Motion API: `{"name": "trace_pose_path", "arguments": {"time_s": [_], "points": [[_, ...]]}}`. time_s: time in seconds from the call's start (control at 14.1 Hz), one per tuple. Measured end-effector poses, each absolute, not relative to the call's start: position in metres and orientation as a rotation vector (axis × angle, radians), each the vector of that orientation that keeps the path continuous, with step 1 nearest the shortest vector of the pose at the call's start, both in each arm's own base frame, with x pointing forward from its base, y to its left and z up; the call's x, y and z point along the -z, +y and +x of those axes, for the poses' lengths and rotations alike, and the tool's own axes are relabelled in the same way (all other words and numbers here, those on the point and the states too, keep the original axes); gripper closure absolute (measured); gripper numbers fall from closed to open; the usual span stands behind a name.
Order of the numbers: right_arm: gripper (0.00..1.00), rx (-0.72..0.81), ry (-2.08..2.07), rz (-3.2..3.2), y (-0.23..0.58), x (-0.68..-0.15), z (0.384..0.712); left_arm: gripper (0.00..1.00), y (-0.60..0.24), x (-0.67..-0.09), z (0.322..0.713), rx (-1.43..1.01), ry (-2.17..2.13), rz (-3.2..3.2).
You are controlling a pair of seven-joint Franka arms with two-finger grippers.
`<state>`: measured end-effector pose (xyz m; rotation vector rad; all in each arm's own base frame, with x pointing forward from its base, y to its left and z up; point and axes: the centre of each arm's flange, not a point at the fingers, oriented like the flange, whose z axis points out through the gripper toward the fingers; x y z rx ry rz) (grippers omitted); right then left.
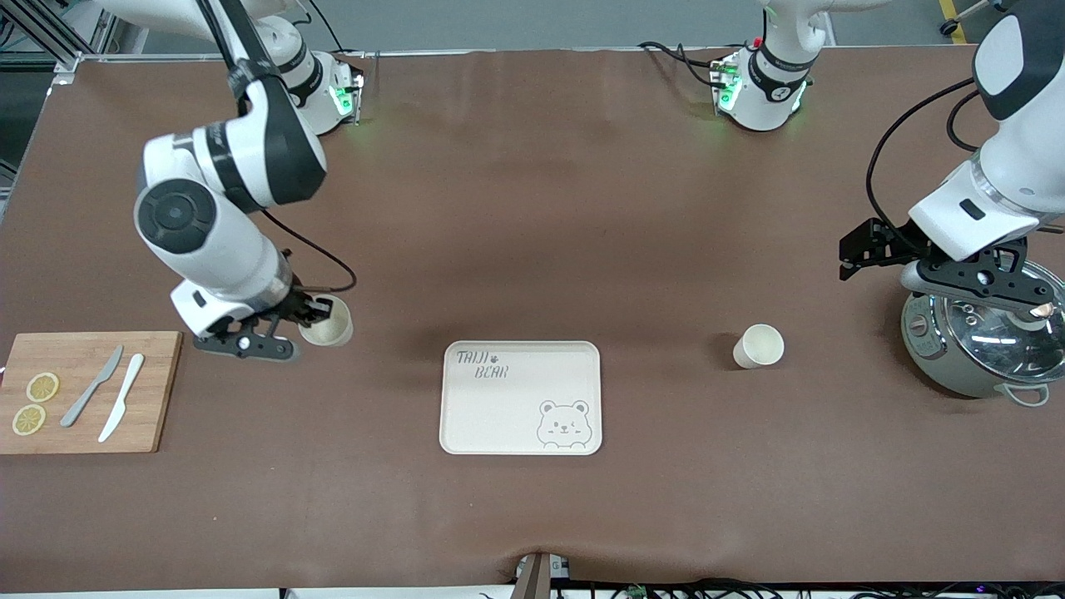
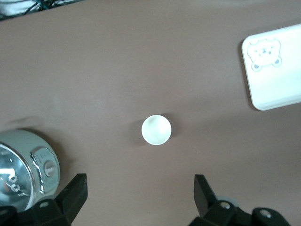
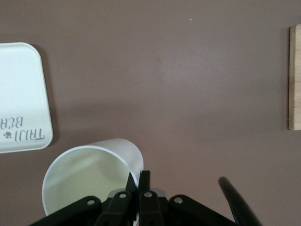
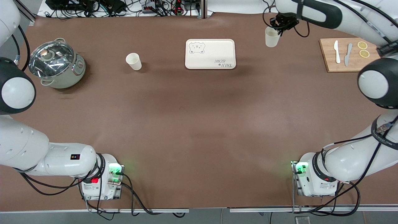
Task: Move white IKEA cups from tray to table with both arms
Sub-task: 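Lift the cup with the right gripper and carry it toward the cutting board, then lower the cup onto the table and open the right gripper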
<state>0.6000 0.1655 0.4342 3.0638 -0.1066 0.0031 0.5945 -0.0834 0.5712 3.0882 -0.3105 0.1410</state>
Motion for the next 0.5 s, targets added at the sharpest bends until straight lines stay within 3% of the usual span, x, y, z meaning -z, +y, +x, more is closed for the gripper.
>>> {"name": "trace_pose_path", "arguments": {"time_s": [0.21, 0.5], "points": [[0.97, -0.125, -0.068, 3.162, 0.128, -0.403, 0.576, 0.00, -0.087, -0.564, 0.597, -0.121, -0.262, 3.091], [0.97, -0.173, -0.029, 3.180, 0.088, -0.367, 0.563, 0.00, -0.083, -0.549, 0.603, -0.092, -0.297, 3.164]]}}
